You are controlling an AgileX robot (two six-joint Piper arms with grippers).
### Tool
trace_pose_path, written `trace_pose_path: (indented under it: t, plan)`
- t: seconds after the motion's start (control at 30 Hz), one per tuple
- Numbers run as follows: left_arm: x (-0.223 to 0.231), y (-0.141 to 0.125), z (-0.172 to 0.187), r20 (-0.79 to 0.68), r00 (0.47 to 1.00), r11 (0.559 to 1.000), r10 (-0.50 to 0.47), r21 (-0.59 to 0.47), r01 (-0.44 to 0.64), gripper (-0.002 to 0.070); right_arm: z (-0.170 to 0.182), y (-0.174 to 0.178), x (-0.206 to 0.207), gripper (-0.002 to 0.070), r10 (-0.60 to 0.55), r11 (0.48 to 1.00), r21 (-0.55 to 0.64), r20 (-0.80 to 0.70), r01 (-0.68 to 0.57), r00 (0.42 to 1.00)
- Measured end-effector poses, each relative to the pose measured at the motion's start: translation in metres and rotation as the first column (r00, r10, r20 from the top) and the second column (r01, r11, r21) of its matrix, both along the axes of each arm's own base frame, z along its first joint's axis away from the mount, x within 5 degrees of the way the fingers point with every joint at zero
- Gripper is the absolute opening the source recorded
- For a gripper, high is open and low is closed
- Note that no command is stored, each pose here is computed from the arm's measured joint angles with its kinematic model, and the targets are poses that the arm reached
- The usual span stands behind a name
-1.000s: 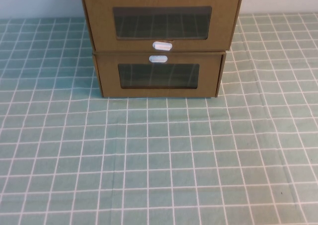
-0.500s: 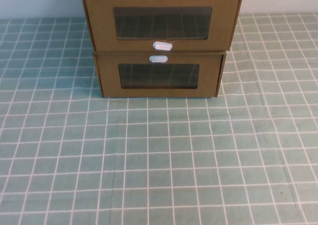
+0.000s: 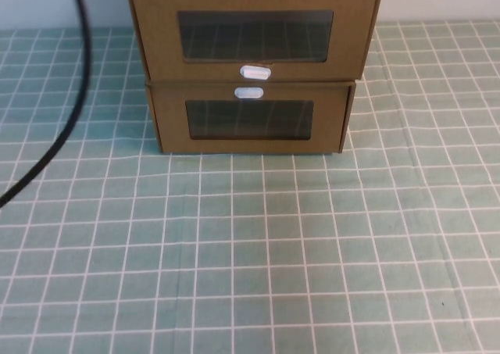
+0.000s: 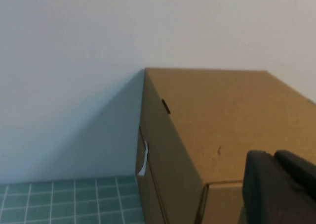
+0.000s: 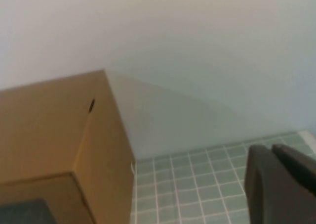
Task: Open the shoe box
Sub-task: 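Pull the top drawer of the cardboard box fully open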
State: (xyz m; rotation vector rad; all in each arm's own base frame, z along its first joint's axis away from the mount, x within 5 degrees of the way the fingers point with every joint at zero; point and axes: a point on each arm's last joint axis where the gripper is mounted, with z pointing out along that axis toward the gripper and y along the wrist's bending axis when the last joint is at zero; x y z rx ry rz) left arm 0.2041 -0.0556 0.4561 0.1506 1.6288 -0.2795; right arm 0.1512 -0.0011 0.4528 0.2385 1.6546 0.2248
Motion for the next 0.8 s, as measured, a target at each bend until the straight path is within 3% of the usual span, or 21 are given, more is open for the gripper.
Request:
trace_pose_path:
  t: [0.07,0.13,0.3,0.43,0.57,0.67,0.8]
  plan:
    - [0.019,-0.005,-0.004,-0.051,0.999,0.999,-0.005,0.035,0.007,-0.0004,-0.007,0.010,0.015,-0.0013,0.083,0.988,-0.123,-0.044,-0.088,0.996]
    - [0.036,-0.011,-0.004,-0.114,0.993,0.996,-0.022,0.084,0.031,-0.0004,-0.015,0.026,0.029,-0.0013,0.194,0.943,-0.258,-0.091,-0.211,0.977]
    - [0.077,-0.037,0.008,-0.246,0.953,0.961,-0.178,0.165,0.223,-0.0004,-0.035,0.080,0.061,-0.0013,0.436,0.707,-0.490,-0.267,-0.511,0.859]
    - [0.108,-0.062,0.018,-0.288,0.889,0.905,-0.356,0.130,0.405,-0.0004,-0.053,0.134,0.078,-0.0013,0.527,0.370,-0.655,-0.436,-0.658,0.730]
    - [0.142,-0.084,0.011,-0.331,0.806,0.850,-0.491,0.022,0.527,-0.0004,-0.086,0.186,0.081,-0.0013,0.479,0.023,-0.739,-0.583,-0.673,0.656]
    - [0.168,-0.101,-0.004,-0.362,0.755,0.816,-0.546,-0.028,0.577,-0.0004,-0.110,0.213,0.083,-0.0013,0.413,-0.086,-0.746,-0.630,-0.661,0.658]
    - [0.190,-0.119,-0.028,-0.412,0.707,0.788,-0.574,-0.042,0.615,-0.0004,-0.136,0.238,0.086,-0.0013,0.372,-0.109,-0.726,-0.663,-0.679,0.649]
